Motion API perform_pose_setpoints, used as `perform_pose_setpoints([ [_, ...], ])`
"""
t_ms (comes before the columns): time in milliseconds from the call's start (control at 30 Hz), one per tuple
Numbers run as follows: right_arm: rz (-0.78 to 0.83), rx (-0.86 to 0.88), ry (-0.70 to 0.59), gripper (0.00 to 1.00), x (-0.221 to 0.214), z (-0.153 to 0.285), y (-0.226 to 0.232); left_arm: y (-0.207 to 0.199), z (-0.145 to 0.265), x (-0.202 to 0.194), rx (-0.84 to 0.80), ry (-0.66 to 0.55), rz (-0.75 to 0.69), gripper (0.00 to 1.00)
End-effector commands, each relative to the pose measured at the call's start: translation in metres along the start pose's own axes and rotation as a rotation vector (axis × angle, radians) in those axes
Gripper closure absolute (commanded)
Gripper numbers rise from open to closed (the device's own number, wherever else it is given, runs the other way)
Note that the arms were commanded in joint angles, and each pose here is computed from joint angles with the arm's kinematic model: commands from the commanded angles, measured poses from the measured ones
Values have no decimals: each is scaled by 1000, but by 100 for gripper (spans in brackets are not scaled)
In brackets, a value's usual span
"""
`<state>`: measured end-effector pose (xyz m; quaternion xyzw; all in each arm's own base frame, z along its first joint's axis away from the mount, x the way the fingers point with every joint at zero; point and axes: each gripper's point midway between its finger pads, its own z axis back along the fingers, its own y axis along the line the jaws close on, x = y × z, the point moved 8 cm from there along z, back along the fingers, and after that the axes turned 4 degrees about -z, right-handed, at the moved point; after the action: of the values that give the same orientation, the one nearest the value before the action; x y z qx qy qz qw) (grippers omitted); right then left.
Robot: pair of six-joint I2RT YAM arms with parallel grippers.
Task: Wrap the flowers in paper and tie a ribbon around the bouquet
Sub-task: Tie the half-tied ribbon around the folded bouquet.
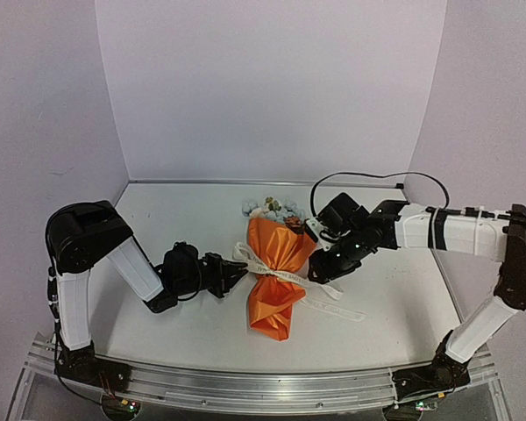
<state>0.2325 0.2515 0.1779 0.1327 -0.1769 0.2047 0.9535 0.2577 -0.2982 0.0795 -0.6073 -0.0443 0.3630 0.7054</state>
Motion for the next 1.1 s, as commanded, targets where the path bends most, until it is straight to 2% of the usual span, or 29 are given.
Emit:
perform_pose_setpoints([
  [0, 21, 81, -10, 54, 26, -1, 20, -13, 0, -4, -50, 14, -27, 89],
  [200, 25, 151, 13, 55, 55, -13, 40, -13, 6, -5, -17, 17, -82, 100],
  [533, 44, 160, 56, 60, 71, -38, 67, -16, 16, -7, 110, 55, -182, 100],
  [1067, 86, -11, 100, 64, 68, -75, 59, -23, 32, -1, 155, 24, -254, 100],
])
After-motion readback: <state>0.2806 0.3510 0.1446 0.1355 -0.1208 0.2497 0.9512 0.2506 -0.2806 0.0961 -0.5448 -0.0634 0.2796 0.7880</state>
